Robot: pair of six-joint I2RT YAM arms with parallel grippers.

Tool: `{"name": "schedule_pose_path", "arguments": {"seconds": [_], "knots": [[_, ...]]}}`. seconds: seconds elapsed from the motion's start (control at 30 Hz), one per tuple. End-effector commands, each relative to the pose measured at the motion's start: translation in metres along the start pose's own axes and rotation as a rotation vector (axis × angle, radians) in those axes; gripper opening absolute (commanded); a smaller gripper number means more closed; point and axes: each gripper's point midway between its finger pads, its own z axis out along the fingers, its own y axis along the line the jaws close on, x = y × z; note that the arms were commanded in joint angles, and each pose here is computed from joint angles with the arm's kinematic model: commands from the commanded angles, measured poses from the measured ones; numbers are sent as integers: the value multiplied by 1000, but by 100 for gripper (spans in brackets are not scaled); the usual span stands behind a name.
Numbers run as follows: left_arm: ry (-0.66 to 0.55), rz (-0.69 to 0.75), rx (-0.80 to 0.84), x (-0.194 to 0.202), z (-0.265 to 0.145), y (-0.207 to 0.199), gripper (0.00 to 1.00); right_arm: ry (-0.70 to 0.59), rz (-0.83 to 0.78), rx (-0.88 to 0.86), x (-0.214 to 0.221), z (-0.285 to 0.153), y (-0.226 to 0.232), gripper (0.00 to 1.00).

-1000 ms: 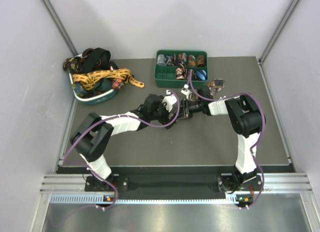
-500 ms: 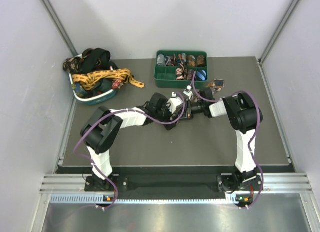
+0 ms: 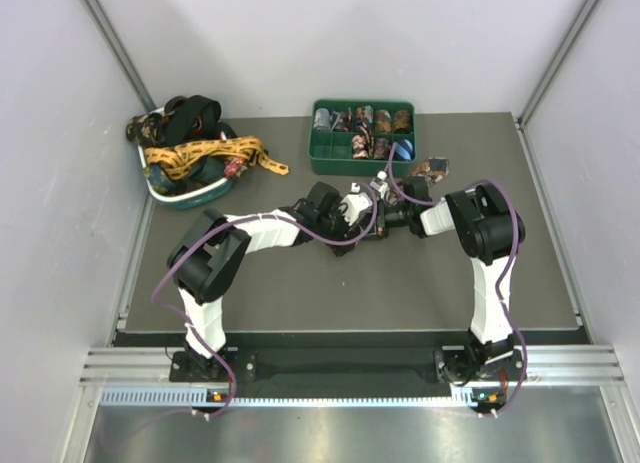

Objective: Roll the ties
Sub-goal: Roll the tie

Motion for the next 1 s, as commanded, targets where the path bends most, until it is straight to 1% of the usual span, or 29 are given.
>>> {"name": "schedule_pose_path", "arguments": {"seconds": [0.0, 0.23, 0.4, 0.43, 0.5, 0.53, 0.63, 0.77, 0.87, 0.9, 0.97], "knots": [[28, 46, -32, -1, 4, 2, 76, -48, -43, 31, -7, -4, -16, 12], [46, 79, -56, -5, 12, 1, 70, -49, -37, 37, -6, -4, -18, 12], [78, 92, -71, 1, 13, 4, 62, -50, -37, 38, -7, -4, -18, 12], [80, 95, -68, 2, 13, 3, 55, -49, -35, 39, -6, -4, -19, 12], [92, 94, -64, 5, 14, 3, 49, -48, -39, 38, -6, -4, -18, 12], [97, 95, -61, 6, 14, 2, 40, -49, -39, 38, -6, -4, -18, 12], [127, 104, -50, 15, 14, -3, 36, -49, -41, 39, -6, -4, -17, 13], [147, 124, -54, 20, 13, -7, 31, -50, -43, 44, -6, -5, -17, 19], [164, 118, -59, 23, 12, -7, 29, -56, -58, 70, -8, -6, -19, 29], [174, 114, -59, 25, 11, -7, 29, -53, -52, 78, -7, -7, -19, 36], [185, 108, -62, 26, 11, -7, 29, -58, -64, 86, -8, -9, -18, 39]]}}
